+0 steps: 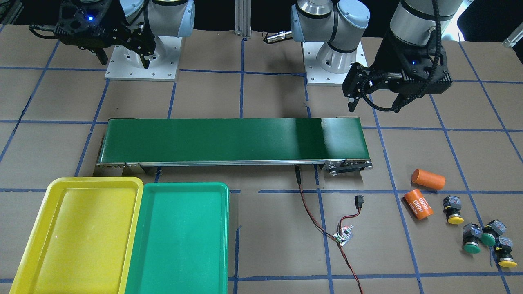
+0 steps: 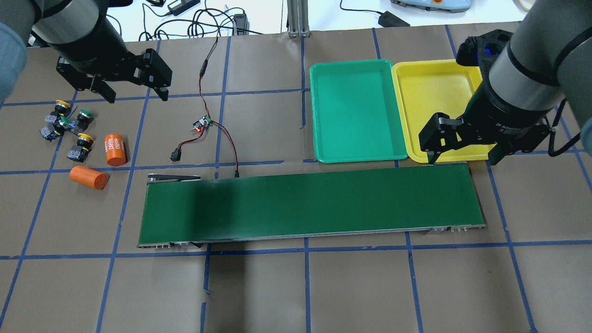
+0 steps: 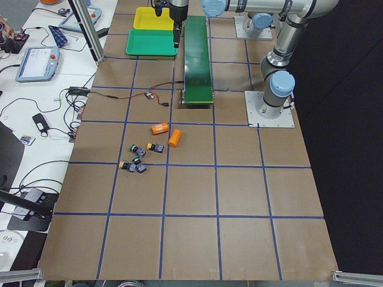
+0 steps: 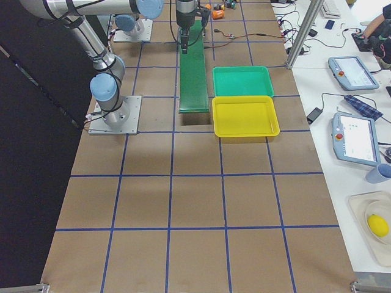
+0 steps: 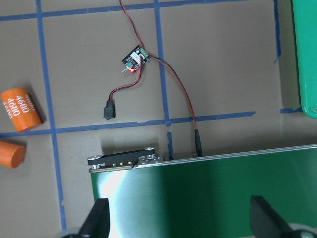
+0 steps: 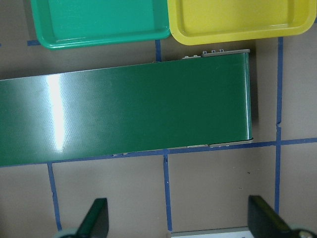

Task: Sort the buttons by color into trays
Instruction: 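Move the left gripper down toward the pile of buttons and orange cylinders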

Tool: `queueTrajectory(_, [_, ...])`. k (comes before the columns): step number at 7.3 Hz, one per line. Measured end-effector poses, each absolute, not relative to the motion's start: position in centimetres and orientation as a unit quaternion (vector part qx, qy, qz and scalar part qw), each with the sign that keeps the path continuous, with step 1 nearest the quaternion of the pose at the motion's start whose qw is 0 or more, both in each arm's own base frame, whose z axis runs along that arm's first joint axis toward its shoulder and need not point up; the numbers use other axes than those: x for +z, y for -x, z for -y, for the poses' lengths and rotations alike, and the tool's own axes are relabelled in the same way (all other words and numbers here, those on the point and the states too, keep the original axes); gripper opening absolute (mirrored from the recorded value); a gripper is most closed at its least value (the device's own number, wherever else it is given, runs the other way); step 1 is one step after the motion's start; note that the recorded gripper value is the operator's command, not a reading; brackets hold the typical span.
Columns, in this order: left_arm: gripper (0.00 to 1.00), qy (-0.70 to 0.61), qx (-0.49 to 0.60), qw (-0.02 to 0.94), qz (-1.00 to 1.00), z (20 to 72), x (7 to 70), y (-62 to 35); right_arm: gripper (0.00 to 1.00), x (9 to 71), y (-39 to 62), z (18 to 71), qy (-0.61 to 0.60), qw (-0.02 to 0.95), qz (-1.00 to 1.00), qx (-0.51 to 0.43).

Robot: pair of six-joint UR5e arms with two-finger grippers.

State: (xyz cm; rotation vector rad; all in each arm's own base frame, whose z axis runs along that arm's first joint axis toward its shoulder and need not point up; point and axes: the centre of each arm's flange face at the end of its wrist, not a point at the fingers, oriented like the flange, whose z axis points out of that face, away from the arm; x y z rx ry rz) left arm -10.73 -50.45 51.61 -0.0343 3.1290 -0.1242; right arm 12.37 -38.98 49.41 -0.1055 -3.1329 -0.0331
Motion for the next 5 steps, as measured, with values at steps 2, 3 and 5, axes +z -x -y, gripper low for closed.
queueTrajectory(2, [1.00,0.021,-0.016,0.004,-1.000,50.8,51.9,10.6,1.00,49.5,-12.4,39.0,0.036,0.003,0.999,-0.009])
queueTrajectory(3, [1.00,0.006,-0.007,0.004,-1.000,51.1,51.1,9.5,1.00,49.6,-12.4,39.0,0.037,0.002,0.999,-0.008])
queueTrajectory(5, [1.00,0.011,-0.001,0.002,-1.000,55.3,46.6,3.1,1.00,49.6,-12.4,38.9,0.038,0.002,0.999,-0.006])
